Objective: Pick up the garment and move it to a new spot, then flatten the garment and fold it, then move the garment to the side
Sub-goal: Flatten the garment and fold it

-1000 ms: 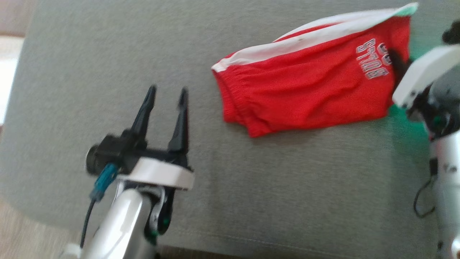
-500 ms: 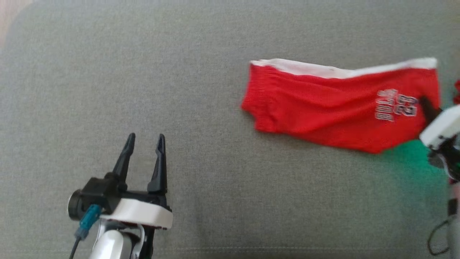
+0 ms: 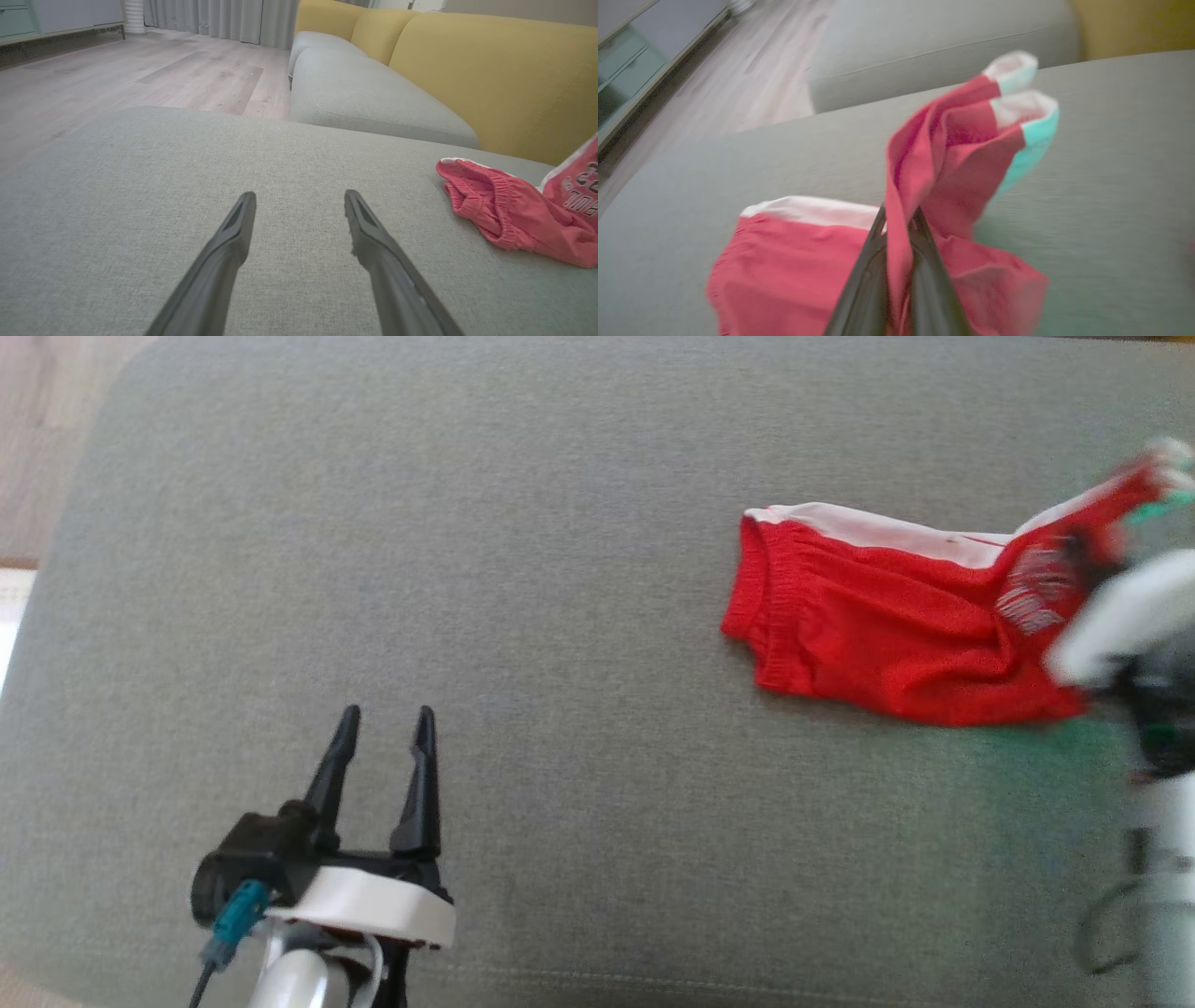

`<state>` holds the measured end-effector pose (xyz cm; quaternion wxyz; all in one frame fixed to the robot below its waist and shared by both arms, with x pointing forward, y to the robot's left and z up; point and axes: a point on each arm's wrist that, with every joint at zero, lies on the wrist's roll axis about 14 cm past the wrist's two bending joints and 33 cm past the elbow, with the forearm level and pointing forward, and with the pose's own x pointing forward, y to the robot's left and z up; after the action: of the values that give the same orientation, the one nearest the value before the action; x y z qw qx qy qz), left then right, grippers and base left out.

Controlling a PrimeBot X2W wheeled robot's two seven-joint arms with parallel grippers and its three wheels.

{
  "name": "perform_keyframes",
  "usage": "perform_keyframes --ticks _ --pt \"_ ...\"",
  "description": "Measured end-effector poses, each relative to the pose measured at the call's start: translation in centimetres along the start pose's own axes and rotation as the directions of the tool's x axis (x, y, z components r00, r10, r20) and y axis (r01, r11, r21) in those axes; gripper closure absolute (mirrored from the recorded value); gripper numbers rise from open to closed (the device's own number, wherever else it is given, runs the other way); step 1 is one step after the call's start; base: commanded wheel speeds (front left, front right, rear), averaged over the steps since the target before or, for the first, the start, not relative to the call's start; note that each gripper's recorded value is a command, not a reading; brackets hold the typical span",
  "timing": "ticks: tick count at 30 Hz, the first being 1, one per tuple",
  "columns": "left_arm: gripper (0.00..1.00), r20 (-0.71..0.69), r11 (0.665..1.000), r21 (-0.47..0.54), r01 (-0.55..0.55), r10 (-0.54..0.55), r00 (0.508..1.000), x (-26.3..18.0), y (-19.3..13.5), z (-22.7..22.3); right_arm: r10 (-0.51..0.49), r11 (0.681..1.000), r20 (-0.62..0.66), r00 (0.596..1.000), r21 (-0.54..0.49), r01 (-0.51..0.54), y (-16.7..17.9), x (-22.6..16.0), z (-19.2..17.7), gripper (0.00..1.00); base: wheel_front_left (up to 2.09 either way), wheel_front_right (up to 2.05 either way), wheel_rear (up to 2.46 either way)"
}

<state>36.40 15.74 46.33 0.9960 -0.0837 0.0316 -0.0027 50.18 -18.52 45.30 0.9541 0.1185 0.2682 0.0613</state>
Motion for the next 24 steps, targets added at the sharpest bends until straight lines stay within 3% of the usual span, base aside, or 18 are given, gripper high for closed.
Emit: perform_keyframes --ticks 4,7,13,20,21,22,23,24 --pt "0.00 -0.007 1.000 -0.020 -0.023 0.023 1.000 -0.3 0.2 -0.2 0.189 0.976 -0.101 0.977 -0.089 -0.198 8.4 1.0 -2.6 1.00 0.00 0.00 0.00" --pt "0.00 -0.017 0.999 -0.027 -0.029 0.028 0.999 -0.4 0.1 -0.4 0.257 0.951 -0.179 0.950 -0.127 -0.281 12.0 1.4 -5.3 1.00 0.00 0.00 0.00" --pt "0.00 -0.029 0.998 -0.037 -0.048 0.047 0.999 -0.8 0.3 -0.7 0.298 0.929 -0.242 0.923 -0.146 -0.339 14.7 2.1 -8.0 1.00 0.00 0.00 0.00" --pt "0.00 -0.027 0.998 -0.043 -0.052 0.051 0.998 -1.0 0.3 -0.7 0.322 0.919 -0.200 0.925 -0.167 -0.356 16.1 2.3 -6.7 1.00 0.00 0.00 0.00" --pt "0.00 -0.028 0.998 -0.044 -0.050 0.049 0.998 -1.0 0.2 -0.7 0.322 0.918 -0.198 0.926 -0.173 -0.356 16.2 2.3 -6.6 0.84 0.00 0.00 0.00" --pt "0.00 -0.028 0.998 -0.044 -0.048 0.046 0.999 -1.0 0.2 -0.7 0.322 0.917 -0.196 0.926 -0.178 -0.356 16.3 2.3 -6.6 0.60 0.00 0.00 0.00" --pt "0.00 -0.028 0.998 -0.045 -0.045 0.044 0.999 -1.0 0.1 -0.7 0.324 0.916 -0.192 0.926 -0.181 -0.358 16.4 2.3 -6.6 0.18 0.00 0.00 0.00" --pt "0.00 -0.027 0.998 -0.046 -0.044 0.043 0.999 -1.0 0.0 -0.7 0.330 0.912 -0.194 0.924 -0.188 -0.366 16.6 2.1 -6.8 0.00 0.00 0.00 0.00"
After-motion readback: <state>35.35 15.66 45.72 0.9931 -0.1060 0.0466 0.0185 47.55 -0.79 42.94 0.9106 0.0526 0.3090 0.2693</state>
